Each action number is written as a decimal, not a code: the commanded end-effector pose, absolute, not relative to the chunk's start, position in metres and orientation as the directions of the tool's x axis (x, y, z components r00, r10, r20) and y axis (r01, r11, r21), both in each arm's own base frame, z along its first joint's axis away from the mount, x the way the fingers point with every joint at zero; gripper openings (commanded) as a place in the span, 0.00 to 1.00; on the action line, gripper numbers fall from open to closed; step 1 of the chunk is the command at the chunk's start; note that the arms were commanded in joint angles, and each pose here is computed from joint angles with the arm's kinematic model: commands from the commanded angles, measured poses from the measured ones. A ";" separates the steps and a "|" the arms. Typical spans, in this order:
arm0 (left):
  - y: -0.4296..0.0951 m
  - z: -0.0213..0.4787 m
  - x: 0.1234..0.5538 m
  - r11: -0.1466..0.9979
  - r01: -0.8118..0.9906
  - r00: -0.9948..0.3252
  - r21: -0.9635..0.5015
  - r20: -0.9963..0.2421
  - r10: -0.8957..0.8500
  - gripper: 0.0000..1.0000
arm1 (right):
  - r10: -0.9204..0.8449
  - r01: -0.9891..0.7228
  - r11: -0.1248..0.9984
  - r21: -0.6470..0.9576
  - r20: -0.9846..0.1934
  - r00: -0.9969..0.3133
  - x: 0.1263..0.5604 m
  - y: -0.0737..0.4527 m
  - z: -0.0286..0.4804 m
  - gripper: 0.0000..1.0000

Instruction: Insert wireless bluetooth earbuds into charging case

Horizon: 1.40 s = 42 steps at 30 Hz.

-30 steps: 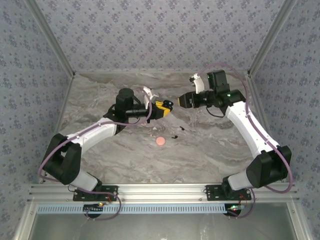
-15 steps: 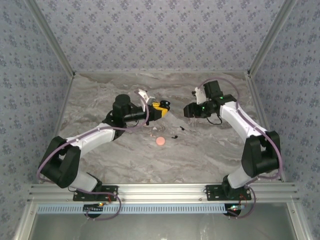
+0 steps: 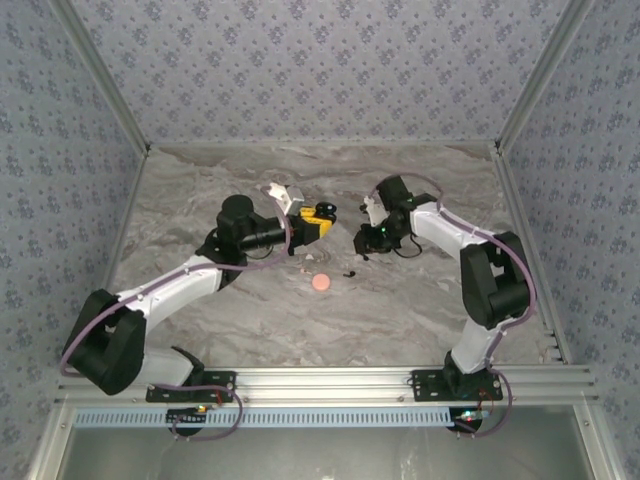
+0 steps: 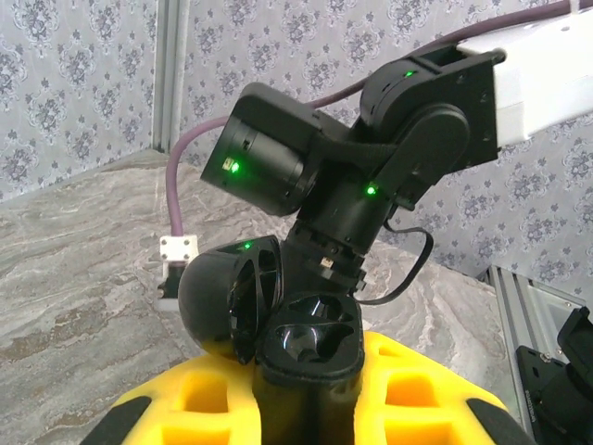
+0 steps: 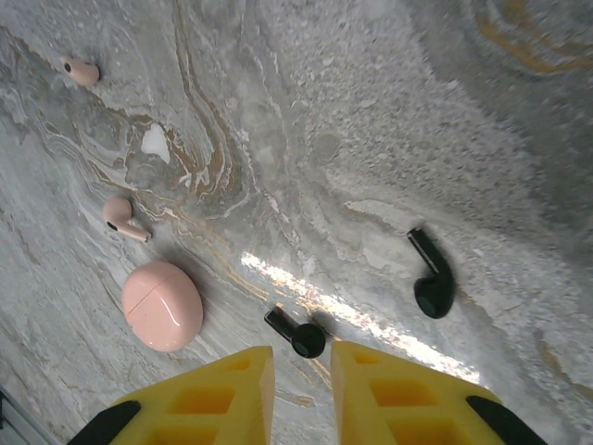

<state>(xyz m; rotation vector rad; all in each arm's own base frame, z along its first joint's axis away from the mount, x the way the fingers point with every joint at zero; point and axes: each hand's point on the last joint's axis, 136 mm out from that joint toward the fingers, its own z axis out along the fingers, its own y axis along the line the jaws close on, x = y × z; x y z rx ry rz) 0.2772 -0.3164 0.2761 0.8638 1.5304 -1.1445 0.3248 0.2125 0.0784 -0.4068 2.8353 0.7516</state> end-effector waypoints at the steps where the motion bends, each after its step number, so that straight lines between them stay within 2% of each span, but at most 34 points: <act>1: -0.314 0.289 0.274 0.308 0.931 -0.197 -0.197 -0.980 -0.031 0.12 | -0.232 -0.293 0.837 0.462 -0.185 -0.955 0.315 0.216 0.065 0.22; 10: -0.312 0.288 0.274 0.316 0.929 -0.194 -0.189 -0.981 -0.018 0.12 | -0.253 -0.290 0.845 0.449 -0.141 -0.957 0.310 0.223 0.044 0.22; 24: -0.313 0.285 0.274 0.318 0.928 -0.199 -0.193 -0.980 -0.012 0.12 | -0.224 -0.241 0.924 0.297 -0.090 -0.970 0.314 0.196 0.015 0.19; 38: -0.313 0.282 0.275 0.325 0.927 -0.199 -0.189 -0.980 -0.002 0.12 | -0.241 -0.251 0.960 0.124 -0.093 -0.966 0.326 0.172 0.018 0.19; 42: -0.312 0.281 0.275 0.327 0.926 -0.199 -0.188 -0.980 0.001 0.12 | -0.244 -0.256 0.960 0.118 -0.102 -0.964 0.329 0.172 0.021 0.19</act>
